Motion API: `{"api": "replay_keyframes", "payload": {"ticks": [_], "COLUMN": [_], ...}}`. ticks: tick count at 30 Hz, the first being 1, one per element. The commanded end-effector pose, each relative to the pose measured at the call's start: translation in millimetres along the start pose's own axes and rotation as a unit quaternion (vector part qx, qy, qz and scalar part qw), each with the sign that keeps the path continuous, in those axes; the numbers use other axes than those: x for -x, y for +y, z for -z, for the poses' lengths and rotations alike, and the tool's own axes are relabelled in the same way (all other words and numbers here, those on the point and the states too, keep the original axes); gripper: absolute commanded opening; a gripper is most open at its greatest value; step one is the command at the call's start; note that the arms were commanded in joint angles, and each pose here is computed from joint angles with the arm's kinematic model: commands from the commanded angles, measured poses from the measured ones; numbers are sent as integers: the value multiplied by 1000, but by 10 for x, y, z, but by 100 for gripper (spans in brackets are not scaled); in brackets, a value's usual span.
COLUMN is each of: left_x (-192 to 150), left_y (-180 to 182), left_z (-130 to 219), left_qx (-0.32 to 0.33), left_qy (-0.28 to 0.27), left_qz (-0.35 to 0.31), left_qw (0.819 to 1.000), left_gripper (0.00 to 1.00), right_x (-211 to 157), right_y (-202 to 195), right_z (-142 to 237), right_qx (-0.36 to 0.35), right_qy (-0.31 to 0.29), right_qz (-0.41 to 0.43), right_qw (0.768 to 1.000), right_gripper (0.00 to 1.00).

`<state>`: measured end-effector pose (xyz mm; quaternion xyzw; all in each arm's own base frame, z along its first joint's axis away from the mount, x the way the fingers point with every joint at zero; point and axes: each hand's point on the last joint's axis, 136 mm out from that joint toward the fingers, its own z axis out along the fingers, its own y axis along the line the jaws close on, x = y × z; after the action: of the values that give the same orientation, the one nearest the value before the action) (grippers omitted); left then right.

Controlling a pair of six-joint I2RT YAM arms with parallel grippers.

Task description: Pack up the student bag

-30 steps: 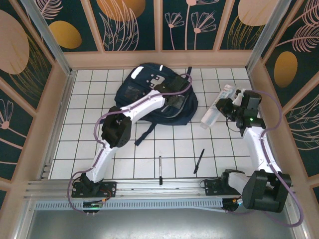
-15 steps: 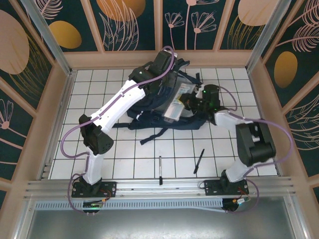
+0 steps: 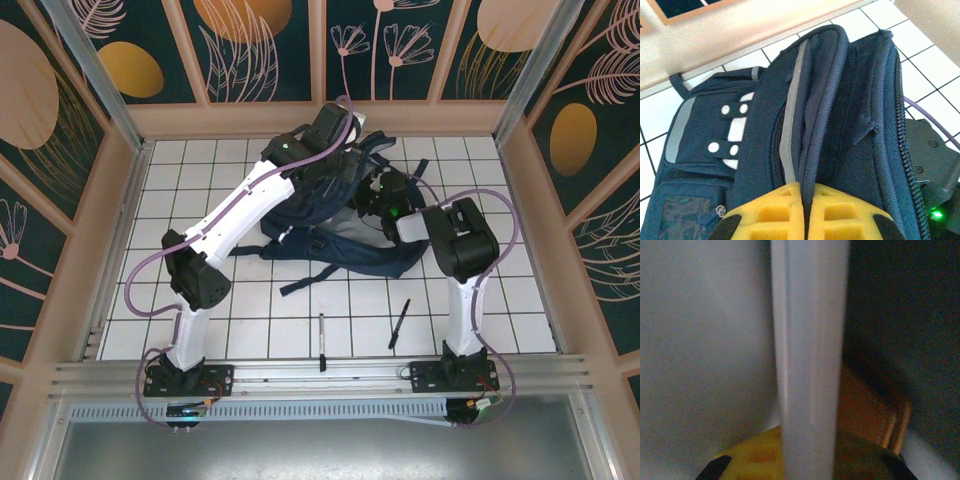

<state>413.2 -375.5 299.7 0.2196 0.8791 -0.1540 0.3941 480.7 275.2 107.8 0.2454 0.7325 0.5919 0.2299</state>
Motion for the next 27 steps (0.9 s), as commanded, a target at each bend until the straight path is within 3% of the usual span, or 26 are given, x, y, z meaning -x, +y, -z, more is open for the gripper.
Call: {"api": "replay_keyframes", "payload": {"ticks": [1,6,10,12,17,27], "left_x": [584,619,593,593,559,447], "left_y": [-188,-206,-191,-186,-85,-12], "left_z": [458,518,501,507,500,498], "left_qx": [-53,-58,-54,-54,-25,-10], "left_qy": [-101,-108,-104,-103,-100,-90], "left_qz": [-12,-21,-20,-15,-17,-16], "left_qw": [993,992,993,993,995,996], "left_gripper": [0,0,0,0,0,0], "right_x": [-19,-113,-39,-18,39,-29], "right_y": [387,24,-290,-277,-20,93], "right_z": [-151,-349,-345,-287,-142,290], "right_qx": [68,-36,-139,-160,-197,-224], "right_qy": [-21,-45,-60,-66,-61,-4], "right_qz": [-1,10,22,32,68,83], "right_qw": [997,998,988,984,976,971], "right_gripper": [6,11,30,42,61,62]}}
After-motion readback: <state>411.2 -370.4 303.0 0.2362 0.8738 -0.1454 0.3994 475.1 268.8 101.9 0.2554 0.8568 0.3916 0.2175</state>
